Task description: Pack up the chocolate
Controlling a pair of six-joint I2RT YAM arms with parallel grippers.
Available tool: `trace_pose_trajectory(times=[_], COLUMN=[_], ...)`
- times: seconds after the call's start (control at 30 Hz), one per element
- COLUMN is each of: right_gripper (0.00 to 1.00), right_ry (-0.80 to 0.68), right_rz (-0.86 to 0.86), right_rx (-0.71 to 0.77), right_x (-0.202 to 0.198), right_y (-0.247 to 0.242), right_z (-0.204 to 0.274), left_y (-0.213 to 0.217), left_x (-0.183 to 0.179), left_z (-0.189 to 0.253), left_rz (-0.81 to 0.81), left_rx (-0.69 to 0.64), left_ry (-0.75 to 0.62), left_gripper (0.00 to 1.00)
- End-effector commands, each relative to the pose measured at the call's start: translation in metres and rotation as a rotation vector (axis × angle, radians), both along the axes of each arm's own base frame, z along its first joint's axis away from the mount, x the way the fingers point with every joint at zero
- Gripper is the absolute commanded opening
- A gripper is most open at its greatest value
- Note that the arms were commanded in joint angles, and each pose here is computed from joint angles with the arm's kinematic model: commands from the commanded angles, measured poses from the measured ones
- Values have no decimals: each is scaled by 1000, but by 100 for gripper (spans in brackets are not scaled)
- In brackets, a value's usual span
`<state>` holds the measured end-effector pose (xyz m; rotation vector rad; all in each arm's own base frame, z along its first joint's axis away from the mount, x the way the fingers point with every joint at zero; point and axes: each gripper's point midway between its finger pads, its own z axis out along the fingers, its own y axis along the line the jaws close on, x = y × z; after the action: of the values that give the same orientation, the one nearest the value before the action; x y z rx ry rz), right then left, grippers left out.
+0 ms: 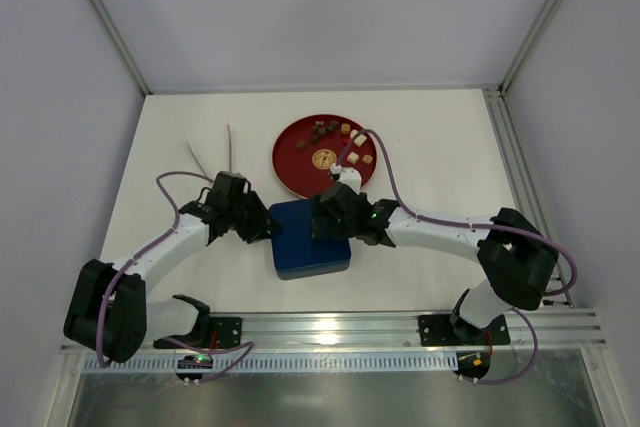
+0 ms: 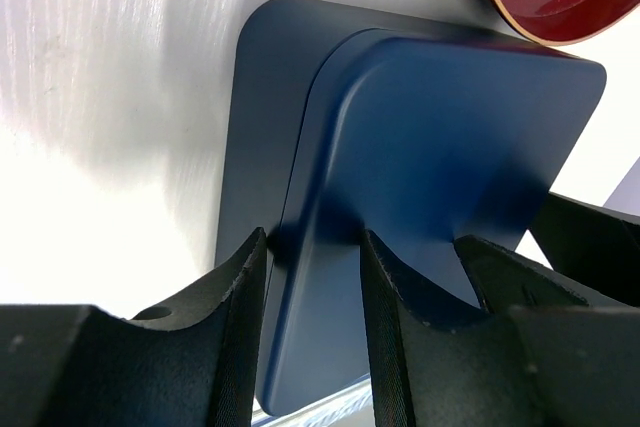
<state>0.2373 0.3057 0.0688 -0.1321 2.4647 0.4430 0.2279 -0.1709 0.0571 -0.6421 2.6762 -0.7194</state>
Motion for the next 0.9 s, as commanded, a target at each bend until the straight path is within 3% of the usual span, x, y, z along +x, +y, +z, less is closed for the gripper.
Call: trace_pose_trajectory(times=[0.0, 0.87], right_gripper=[91, 86], right_ry=[121, 268], right_rz=[66, 39], right_rx=[-81, -2], right_x=[-23, -49], right_y=[-11, -43], right_z=[-40, -94], left_y=[49, 50], left_x=[-65, -77], left_z=[-70, -84], left_rz=[13, 13], left_rx=[258, 262], left_ry=[276, 349], left_gripper=[35, 35])
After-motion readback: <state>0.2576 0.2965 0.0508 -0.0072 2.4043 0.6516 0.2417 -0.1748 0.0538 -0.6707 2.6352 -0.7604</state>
